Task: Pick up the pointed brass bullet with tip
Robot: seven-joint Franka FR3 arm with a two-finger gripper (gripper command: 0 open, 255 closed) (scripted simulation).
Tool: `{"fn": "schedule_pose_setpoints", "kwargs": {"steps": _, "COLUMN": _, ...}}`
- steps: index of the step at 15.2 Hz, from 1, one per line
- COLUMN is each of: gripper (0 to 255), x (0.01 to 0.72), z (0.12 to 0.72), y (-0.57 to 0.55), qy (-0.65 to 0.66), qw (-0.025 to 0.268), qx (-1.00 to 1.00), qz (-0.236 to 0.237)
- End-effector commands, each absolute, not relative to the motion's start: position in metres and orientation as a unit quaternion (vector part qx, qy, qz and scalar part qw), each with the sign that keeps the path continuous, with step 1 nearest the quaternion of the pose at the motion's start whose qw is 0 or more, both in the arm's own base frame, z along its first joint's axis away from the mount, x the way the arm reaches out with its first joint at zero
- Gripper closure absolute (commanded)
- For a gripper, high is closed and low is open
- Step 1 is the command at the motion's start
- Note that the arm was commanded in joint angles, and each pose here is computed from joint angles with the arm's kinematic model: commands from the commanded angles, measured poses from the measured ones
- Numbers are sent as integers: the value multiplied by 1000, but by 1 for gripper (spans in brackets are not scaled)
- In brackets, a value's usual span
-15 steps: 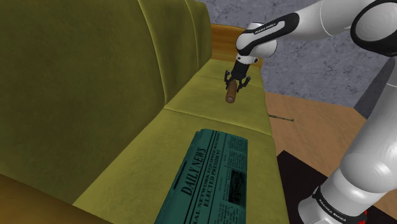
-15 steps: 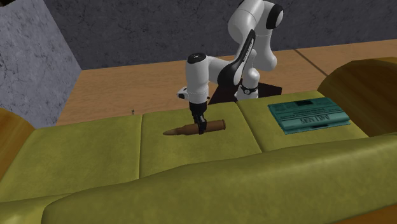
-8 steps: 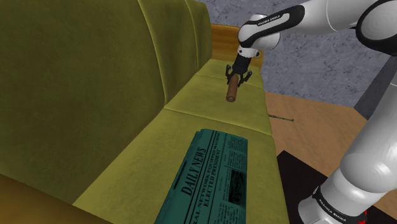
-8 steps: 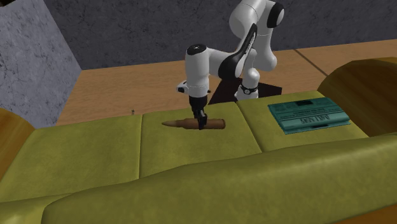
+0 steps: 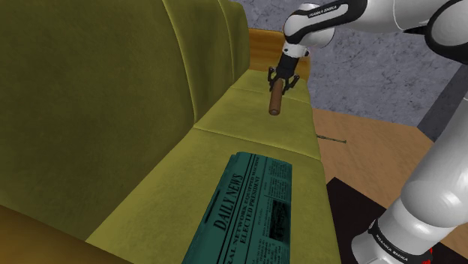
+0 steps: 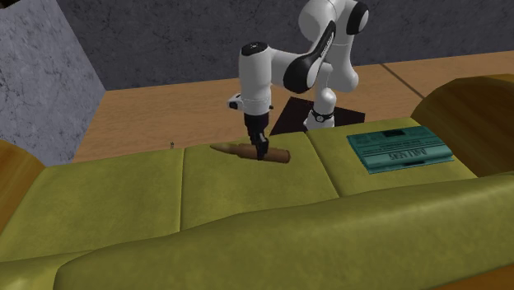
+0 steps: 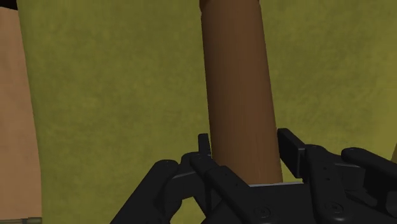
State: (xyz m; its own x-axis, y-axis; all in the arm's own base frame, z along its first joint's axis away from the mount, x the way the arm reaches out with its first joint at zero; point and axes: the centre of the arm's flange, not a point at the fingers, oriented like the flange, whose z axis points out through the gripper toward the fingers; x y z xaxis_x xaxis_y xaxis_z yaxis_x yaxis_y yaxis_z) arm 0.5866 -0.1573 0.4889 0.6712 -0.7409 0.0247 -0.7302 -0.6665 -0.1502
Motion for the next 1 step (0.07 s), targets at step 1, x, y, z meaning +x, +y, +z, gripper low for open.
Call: {"fn": "schedule_pose_setpoints", "kwargs": {"steps": 1, "gripper": 255, "x": 587, "z": 492, "y": -157, "qy": 403, "qw": 64, "qx": -912, "qz": -42}}
